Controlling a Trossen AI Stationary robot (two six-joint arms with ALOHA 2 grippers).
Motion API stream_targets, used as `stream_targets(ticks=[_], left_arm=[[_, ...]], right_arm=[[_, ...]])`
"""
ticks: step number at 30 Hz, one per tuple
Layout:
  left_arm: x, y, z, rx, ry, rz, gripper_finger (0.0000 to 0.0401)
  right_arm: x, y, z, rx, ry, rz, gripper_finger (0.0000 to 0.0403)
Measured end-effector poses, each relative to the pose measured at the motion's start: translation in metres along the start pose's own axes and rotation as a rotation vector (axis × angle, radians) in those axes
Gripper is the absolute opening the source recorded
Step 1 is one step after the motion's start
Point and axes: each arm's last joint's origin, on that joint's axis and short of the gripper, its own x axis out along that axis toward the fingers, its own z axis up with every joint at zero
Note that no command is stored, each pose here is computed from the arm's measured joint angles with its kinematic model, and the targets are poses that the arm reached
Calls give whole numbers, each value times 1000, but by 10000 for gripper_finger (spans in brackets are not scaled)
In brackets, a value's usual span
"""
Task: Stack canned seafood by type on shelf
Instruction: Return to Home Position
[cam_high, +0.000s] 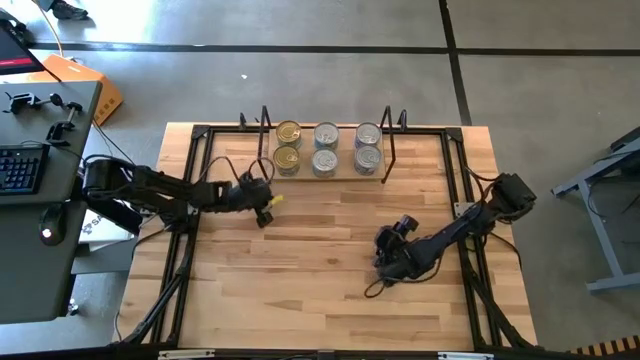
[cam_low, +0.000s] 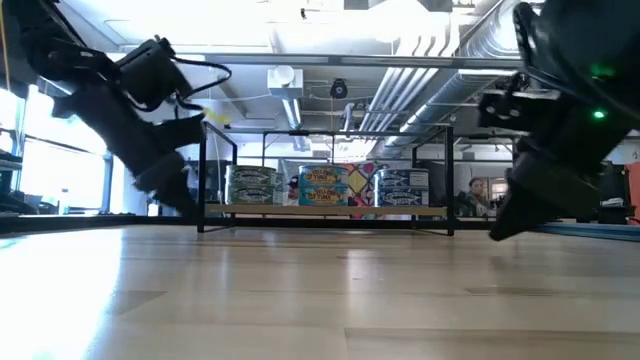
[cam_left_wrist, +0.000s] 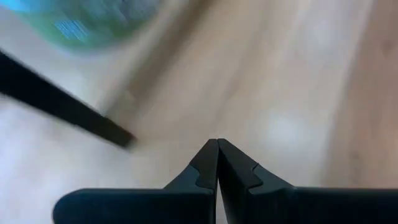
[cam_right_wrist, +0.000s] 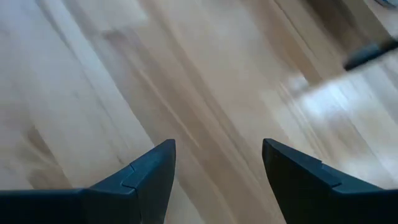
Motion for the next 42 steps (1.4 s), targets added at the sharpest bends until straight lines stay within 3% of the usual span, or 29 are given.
stream_targets(ticks=[5, 10, 13, 16, 19, 24, 28, 32, 35, 42], left_arm=[[-7, -20, -26, -53, 24, -59, 0], [-17, -30, -56, -173, -118, -159, 0], [-25, -32, -66, -209, -228, -233, 0], [-31, -38, -63, -184, -290, -287, 0], [-37, -46, -48, -171, -387, -362, 0], [-46, -56, -22, -122, -522, -456, 0], [-51, -60, -8, -102, -566, -506, 0], [-57, -60, -2, -100, -593, -527, 0], [-58, -57, -2, -99, -584, -516, 0], [-64, -42, 5, -181, -567, -526, 0]], right_arm=[[4, -10, -32, 118, -52, 13, 233], [18, -21, -61, 324, -197, 178, 233], [21, -21, -65, 375, -298, 253, 233], [18, -15, -55, 349, -365, 349, 233], [15, -14, -37, 231, -374, 546, 227], [0, -37, -4, 27, -529, 866, 174], [-12, -79, 3, 8, -691, 906, 116], [-19, -118, -8, 57, -838, 915, 71], [-18, -135, -22, 104, -877, 896, 50], [-17, -149, -38, 57, -817, 851, 22]])
